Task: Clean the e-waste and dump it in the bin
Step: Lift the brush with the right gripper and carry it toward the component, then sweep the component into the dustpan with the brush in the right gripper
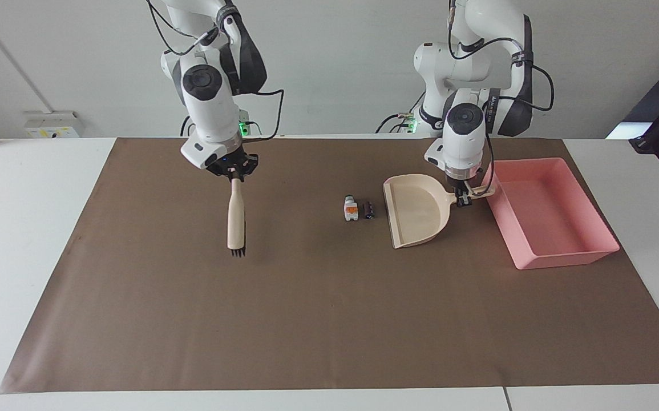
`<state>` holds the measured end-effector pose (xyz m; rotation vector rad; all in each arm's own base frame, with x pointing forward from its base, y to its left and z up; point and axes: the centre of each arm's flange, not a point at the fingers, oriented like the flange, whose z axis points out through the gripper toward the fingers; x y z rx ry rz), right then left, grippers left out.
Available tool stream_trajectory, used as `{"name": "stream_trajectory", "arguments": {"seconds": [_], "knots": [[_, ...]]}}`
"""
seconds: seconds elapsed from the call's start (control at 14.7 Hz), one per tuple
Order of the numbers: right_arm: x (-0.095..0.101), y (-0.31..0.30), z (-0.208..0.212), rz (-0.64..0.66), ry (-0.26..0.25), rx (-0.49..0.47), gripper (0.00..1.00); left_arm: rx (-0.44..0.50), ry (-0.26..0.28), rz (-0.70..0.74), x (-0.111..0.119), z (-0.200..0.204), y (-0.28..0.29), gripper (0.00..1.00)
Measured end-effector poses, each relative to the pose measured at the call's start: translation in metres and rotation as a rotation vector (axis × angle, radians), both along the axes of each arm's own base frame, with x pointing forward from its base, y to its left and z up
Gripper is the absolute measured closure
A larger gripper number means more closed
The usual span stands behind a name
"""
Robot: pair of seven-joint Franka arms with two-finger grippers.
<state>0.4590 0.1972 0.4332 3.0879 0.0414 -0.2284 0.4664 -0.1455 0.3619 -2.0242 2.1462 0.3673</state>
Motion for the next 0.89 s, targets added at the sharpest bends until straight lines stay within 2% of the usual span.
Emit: {"name": "stream_trajectory", "arguments": {"seconds": [0.27,0.54,0.89], "knots": [[-0.039,0.091,-0.029,-0.006,-0.010,-0.033,0.74,-0.011,-0.017,-0.007,-0.005,-0.003,-0.003,0.67],[-0.074,0.141,-0.051,0.006,-0.005,-0.061,0.74,-0.016,-0.026,0.004,-0.007,-0.007,-0.003,0.67],[-0.096,0.194,-0.090,0.001,-0.014,-0.082,0.74,-0.018,-0.030,0.009,-0.010,-0.008,-0.003,0.67]]}}
